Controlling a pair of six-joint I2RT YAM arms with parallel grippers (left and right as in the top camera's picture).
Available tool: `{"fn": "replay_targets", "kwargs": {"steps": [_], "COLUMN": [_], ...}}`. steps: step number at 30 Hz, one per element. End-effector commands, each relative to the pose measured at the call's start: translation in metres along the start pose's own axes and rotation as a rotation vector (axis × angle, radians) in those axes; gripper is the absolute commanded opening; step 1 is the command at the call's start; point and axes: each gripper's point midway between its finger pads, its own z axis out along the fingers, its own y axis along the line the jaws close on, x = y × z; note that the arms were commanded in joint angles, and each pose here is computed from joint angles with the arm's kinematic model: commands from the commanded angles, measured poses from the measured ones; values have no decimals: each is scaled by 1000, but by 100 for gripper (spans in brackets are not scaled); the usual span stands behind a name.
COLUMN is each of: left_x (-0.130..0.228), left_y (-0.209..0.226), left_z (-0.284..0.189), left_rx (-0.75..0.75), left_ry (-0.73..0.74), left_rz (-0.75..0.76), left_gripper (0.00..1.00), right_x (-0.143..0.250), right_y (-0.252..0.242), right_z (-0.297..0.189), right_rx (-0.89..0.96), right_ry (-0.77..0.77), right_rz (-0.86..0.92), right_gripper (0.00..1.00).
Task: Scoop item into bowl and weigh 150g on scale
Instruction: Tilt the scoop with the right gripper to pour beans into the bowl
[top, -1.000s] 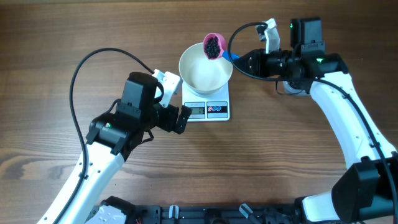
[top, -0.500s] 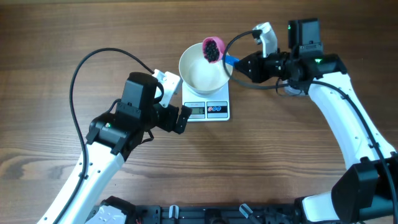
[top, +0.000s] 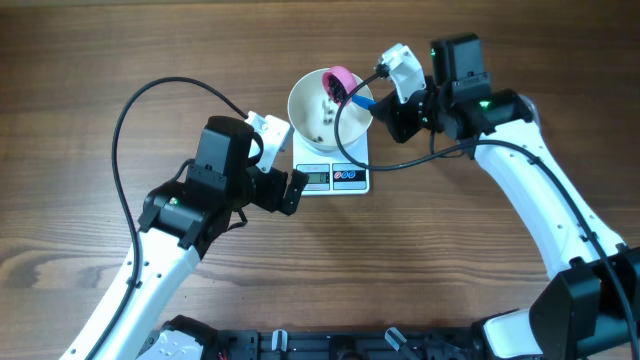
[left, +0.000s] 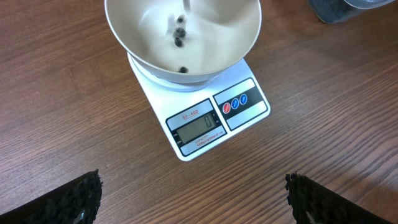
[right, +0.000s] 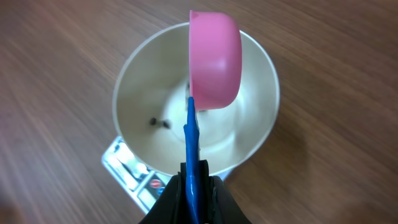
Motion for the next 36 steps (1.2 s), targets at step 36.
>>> {"fn": "replay_targets", "kwargs": {"steps": [36], "left_x": [2], "left_y": [-4], "left_z": [2], "left_rx": [19], "left_ry": [6], "left_rz": [4], "left_gripper": [100], "right_x": [-22], "right_y": [1], "right_z": [4], "right_rx": [221], "right_ry": [-4], "right_rz": [-366], "right_gripper": [4]}}
